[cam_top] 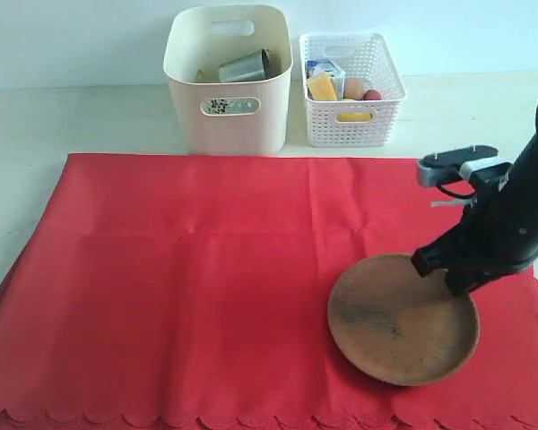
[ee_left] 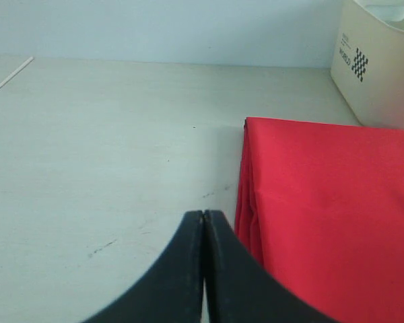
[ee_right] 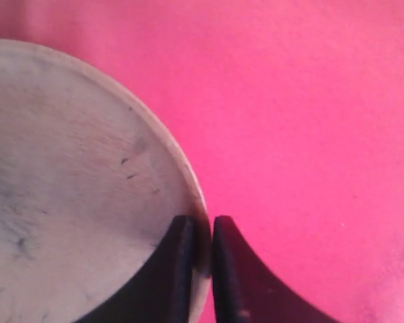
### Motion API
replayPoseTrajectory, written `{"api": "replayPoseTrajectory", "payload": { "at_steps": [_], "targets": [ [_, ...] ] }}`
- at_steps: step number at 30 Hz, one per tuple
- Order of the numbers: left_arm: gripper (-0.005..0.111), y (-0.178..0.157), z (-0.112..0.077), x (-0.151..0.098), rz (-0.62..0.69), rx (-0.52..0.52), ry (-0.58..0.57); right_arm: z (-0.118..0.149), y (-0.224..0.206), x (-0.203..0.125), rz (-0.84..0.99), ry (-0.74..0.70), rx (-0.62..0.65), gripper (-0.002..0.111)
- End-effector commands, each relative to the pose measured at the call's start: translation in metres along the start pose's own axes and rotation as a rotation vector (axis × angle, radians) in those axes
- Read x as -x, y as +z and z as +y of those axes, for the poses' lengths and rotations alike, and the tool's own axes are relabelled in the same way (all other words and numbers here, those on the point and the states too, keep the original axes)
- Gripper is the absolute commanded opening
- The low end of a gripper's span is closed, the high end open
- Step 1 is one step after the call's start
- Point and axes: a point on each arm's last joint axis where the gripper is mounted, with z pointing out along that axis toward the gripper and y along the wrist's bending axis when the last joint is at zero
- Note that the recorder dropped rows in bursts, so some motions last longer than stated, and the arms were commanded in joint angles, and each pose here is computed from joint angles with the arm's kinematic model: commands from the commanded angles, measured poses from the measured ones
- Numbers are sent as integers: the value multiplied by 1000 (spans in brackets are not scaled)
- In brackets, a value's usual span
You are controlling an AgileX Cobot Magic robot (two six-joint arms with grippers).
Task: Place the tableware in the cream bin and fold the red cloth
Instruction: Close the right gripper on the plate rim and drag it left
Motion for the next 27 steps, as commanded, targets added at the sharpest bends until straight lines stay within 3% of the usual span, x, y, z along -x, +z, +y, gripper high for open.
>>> {"api": "replayPoseTrajectory", "payload": {
  "at_steps": [1, 6, 14, 27],
  "targets": [
    [1, 1, 0, 0, 1, -2, -5, 15, -28, 14, -151, -36, 128, 0],
    [1, 1, 0, 0, 1, -2, -5, 27, -41, 28, -279, -64, 255, 0],
    [1, 1, 0, 0, 1, -2, -5, 23, -41, 38, -375, -29, 217, 0],
    [1, 1, 0, 0, 1, -2, -5, 14, 0, 47, -301, 47, 184, 0]
  ]
}}
